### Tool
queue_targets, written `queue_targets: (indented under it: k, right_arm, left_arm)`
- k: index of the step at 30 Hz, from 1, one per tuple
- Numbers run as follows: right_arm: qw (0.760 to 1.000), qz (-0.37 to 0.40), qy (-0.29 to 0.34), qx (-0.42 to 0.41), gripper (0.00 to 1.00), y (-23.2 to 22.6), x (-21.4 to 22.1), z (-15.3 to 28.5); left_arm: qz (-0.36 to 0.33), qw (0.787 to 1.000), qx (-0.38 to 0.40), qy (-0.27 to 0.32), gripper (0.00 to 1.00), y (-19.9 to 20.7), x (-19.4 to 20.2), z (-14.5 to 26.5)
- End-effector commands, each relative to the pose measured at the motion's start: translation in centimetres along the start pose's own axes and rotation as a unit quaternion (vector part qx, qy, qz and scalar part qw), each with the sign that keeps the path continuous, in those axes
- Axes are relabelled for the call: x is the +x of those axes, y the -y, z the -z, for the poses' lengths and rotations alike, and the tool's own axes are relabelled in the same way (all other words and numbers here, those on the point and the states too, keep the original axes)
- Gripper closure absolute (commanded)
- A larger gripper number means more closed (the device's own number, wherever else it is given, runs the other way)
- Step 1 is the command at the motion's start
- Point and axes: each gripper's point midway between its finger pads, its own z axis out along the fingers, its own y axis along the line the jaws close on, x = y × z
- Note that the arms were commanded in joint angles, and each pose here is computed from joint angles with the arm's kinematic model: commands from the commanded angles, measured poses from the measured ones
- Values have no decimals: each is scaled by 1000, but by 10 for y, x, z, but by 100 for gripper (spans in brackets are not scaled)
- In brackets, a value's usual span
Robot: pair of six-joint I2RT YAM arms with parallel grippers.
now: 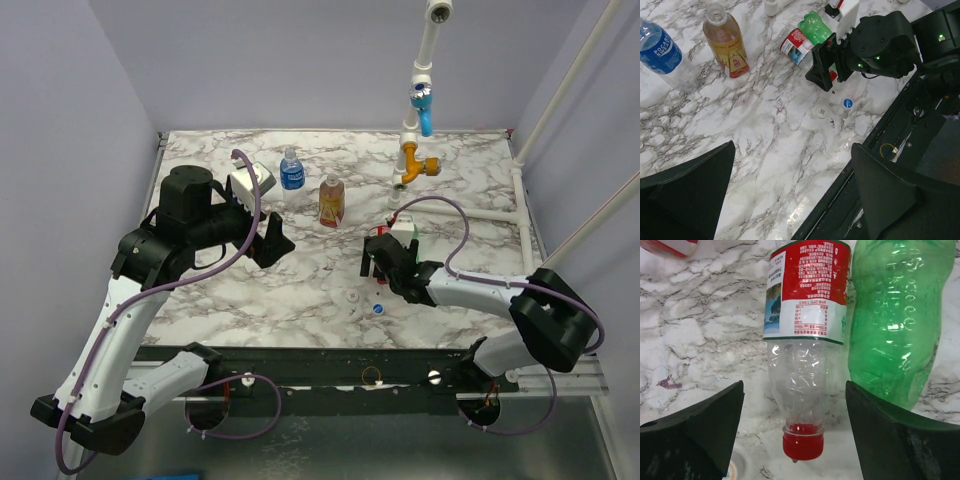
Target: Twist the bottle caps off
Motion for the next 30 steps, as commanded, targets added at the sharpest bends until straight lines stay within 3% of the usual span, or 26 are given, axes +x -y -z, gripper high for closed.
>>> queue_targets:
  k: [1, 9, 15, 20, 24, 30]
  right_arm:
    - [999, -19, 28, 8, 19, -4, -6, -13]
    - [1000, -22, 18, 8, 52, 0, 1, -10]
    - [1000, -9, 21, -19, 68, -6, -3, 14]
    - [997, 30, 22, -64, 69, -34, 1, 54]
    - [985, 58, 8, -164, 69, -70, 2, 97]
    - [910, 91, 2, -403, 61, -124, -28, 194]
  left_arm:
    - [-14, 1000, 15, 17, 1, 7, -8, 5]
    - [-32, 999, 29, 25, 1, 12, -10, 7]
    - [-62, 995, 47, 56, 1, 20, -19, 11]
    - [-80, 993, 50, 67, 1, 20, -22, 10]
    - [-126, 987, 61, 82, 1, 24, -24, 14]
    - [-229, 963, 83, 113, 1, 38, -32, 30]
